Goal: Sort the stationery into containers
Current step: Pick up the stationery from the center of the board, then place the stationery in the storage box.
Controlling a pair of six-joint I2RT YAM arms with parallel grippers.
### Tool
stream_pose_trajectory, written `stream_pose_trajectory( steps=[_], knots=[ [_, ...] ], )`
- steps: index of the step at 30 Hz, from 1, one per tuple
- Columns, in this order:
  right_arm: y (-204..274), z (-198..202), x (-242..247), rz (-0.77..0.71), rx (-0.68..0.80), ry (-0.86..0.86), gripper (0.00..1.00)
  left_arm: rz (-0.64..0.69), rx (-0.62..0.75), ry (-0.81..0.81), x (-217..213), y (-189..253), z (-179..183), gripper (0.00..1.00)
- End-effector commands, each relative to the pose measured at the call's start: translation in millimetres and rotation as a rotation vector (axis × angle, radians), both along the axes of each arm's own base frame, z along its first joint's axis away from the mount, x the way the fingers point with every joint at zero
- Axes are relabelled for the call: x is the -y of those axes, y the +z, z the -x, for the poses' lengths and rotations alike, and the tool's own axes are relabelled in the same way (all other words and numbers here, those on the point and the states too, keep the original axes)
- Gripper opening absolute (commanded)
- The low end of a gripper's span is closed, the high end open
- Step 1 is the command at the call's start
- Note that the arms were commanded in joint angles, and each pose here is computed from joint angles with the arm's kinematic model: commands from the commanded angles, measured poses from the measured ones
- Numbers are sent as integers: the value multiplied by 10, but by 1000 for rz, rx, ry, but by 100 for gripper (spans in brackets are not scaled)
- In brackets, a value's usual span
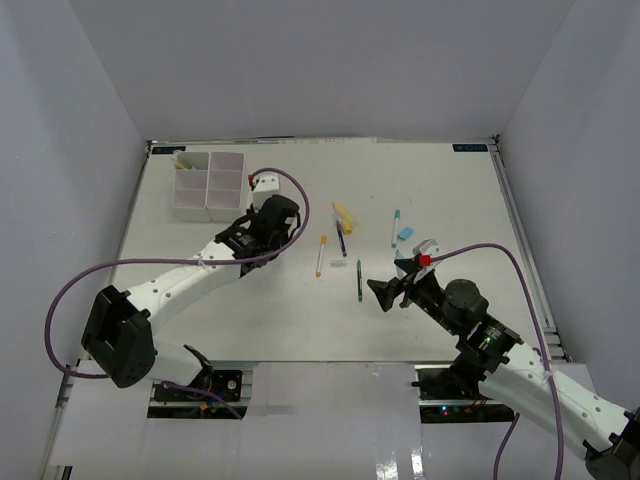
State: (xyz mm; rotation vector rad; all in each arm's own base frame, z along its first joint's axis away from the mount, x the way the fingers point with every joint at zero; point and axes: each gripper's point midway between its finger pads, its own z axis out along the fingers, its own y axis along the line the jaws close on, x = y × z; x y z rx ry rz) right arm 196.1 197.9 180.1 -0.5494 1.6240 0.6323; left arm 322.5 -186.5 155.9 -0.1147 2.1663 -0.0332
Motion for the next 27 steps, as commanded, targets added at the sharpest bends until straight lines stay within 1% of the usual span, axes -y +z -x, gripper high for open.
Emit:
stream_pose_trajectory(
  steps=[1, 2, 4, 5, 7, 8, 9, 10, 11, 12, 13, 15, 16, 18, 19, 20, 24, 25, 27],
  knots=[
    [76, -22, 9, -21, 26, -13, 90, -3, 125, 102, -403, 630, -301, 13],
    [75, -24, 8, -21, 26, -13, 90, 6, 121, 137, -608, 675, -410, 13],
    [72, -18, 8, -17, 30, -9, 90, 2, 146, 186, -822, 804, -522, 13],
    [72, -12, 6, -16, 32, -4, 90, -13, 171, 231, -1049, 946, -628, 13],
    [61, -6, 7, -13, 35, -1, 90, -3, 181, 248, -1203, 1037, -768, 13],
    [64, 1, -2, -16, 35, 5, 90, 5, 207, 296, -1422, 1178, -868, 12],
    [60, 0, -2, -13, 35, 5, 90, 5, 201, 294, -1486, 1166, -959, 12],
    [64, 5, -6, -11, 39, 10, 90, 1, 202, 333, -1677, 1186, -1027, 12],
    [60, 5, -4, -9, 39, 11, 90, 0, 221, 346, -1753, 1293, -1099, 12],
    [68, 4, 0, -10, 42, 9, 90, 5, 219, 352, -1821, 1297, -1161, 12],
    [68, 5, 3, -9, 45, 9, 90, 3, 203, 386, -1989, 1228, -1247, 12],
    [73, 13, 8, -12, 50, 11, 90, 20, 220, 405, -2123, 1300, -1372, 12],
    [62, 15, 11, -11, 52, 11, 90, 26, 203, 416, -2230, 1213, -1457, 12],
    [47, 21, 20, -13, 52, 9, 90, 31, 207, 426, -2313, 1231, -1574, 12],
    [25, 20, 27, -11, 50, 6, 90, 21, 183, 432, -2356, 1116, -1645, 12],
    [21, 21, 32, -12, 51, 5, 90, 15, 188, 436, -2385, 1139, -1699, 12],
    [7, 20, 50, -15, 52, -3, 90, 6, 157, 434, -2413, 966, -1859, 12],
    [10, 20, 50, -16, 55, -3, 90, 5, 158, 469, -2603, 947, -1875, 12],
    [-24, 18, 53, -9, 49, -4, 90, 5, 145, 470, -2640, 859, -1938, 12]
  ],
)
